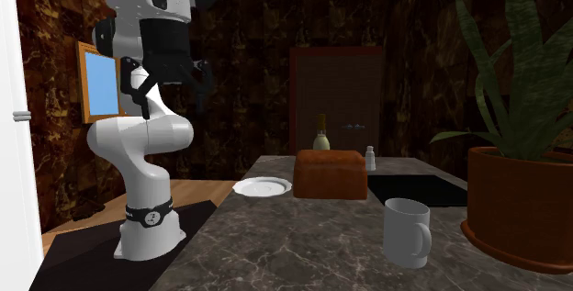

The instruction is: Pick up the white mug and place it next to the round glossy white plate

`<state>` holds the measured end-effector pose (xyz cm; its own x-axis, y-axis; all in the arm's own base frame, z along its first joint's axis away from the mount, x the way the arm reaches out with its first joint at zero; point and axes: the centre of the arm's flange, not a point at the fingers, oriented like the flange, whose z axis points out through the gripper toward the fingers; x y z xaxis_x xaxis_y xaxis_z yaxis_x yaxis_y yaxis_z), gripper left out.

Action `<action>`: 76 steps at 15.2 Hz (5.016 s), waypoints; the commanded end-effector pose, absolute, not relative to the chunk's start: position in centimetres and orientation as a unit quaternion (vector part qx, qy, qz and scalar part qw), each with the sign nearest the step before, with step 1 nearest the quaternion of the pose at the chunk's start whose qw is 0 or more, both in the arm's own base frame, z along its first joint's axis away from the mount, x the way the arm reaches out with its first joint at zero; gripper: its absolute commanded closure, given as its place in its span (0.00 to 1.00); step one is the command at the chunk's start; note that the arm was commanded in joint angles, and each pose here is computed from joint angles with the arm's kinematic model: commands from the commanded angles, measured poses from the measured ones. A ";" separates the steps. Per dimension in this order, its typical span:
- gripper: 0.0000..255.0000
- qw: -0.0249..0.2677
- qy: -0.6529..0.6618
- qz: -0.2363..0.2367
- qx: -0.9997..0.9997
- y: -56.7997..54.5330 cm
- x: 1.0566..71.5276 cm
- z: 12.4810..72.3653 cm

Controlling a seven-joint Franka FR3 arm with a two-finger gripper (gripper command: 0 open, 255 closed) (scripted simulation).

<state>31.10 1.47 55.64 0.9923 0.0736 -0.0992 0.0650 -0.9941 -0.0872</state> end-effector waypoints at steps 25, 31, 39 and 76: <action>0.00 0.009 -0.078 0.003 -0.997 27.6 45.6 45.1; 0.00 0.001 -0.089 -0.009 -0.996 34.2 49.0 42.4; 0.00 -0.010 -0.104 -0.026 -0.994 43.1 53.5 38.9; 1.00 -0.010 -0.104 -0.026 -0.994 43.0 53.7 40.7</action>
<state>53.73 42.95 40.19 0.9772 0.2065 0.0491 0.2055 -0.9783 0.0247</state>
